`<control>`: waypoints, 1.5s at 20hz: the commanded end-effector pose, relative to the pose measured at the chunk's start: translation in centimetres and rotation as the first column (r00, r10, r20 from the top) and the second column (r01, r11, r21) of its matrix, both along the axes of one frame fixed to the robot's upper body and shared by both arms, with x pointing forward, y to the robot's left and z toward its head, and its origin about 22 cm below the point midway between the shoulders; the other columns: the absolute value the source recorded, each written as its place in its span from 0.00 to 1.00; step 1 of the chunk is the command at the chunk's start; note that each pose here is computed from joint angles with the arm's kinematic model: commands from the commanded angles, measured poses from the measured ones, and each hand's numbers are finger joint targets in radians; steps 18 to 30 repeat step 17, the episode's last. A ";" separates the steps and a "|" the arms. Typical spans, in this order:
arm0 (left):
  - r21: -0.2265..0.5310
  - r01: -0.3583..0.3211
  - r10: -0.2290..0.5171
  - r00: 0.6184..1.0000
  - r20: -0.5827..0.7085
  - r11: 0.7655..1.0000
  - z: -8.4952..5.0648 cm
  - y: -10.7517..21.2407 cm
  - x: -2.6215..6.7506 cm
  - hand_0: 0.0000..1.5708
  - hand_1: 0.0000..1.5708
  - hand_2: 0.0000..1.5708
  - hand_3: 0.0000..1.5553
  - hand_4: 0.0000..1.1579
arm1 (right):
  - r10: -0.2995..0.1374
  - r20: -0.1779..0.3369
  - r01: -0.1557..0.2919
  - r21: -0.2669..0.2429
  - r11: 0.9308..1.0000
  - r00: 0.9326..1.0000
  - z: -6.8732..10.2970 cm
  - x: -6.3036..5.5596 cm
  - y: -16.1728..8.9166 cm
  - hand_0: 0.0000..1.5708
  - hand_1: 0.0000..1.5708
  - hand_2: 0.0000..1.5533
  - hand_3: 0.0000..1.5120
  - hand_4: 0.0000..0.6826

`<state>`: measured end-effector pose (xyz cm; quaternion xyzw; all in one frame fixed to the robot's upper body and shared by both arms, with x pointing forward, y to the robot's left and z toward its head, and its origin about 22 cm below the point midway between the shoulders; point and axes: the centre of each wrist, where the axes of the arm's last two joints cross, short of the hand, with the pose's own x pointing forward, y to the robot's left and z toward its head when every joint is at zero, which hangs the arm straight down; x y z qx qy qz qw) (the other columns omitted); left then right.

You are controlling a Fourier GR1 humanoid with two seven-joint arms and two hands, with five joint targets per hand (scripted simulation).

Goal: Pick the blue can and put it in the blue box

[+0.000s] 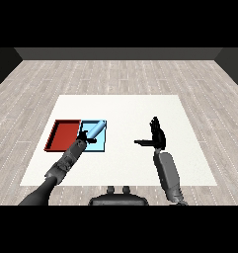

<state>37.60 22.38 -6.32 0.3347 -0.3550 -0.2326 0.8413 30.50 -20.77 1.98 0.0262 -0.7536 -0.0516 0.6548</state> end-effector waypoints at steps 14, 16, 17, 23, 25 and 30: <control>-0.125 -0.128 0.177 0.781 0.598 0.984 4.0 -1.0 2.45 0.00 0.00 0.00 0.00 0.00 | -0.006 0.008 0.007 -0.064 0.998 1.000 -1.0 -0.4 -0.2 0.00 0.00 0.00 0.00 0.00; -0.210 0.018 0.145 0.666 0.732 0.978 6.4 -1.0 3.30 0.00 0.00 0.00 0.00 0.00 | 0.014 0.046 -0.010 -0.082 0.997 0.999 0.8 0.9 -0.7 0.00 0.00 0.00 0.00 0.00; -0.222 0.041 0.144 0.644 0.752 0.974 5.9 -0.4 2.75 0.00 0.00 0.00 0.00 0.00 | 0.019 0.048 -0.013 -0.120 0.993 0.999 0.6 0.0 -2.4 0.00 0.00 0.00 0.00 0.00; -0.222 0.041 0.144 0.644 0.752 0.974 5.9 -0.4 2.75 0.00 0.00 0.00 0.00 0.00 | 0.019 0.048 -0.013 -0.120 0.993 0.999 0.6 0.0 -2.4 0.00 0.00 0.00 0.00 0.00; -0.222 0.041 0.144 0.644 0.752 0.974 5.9 -0.4 2.75 0.00 0.00 0.00 0.00 0.00 | 0.019 0.048 -0.013 -0.120 0.993 0.999 0.6 0.0 -2.4 0.00 0.00 0.00 0.00 0.00; -0.222 0.041 0.144 0.644 0.752 0.974 5.9 -0.4 2.75 0.00 0.00 0.00 0.00 0.00 | 0.019 0.048 -0.013 -0.120 0.993 0.999 0.6 0.0 -2.4 0.00 0.00 0.00 0.00 0.00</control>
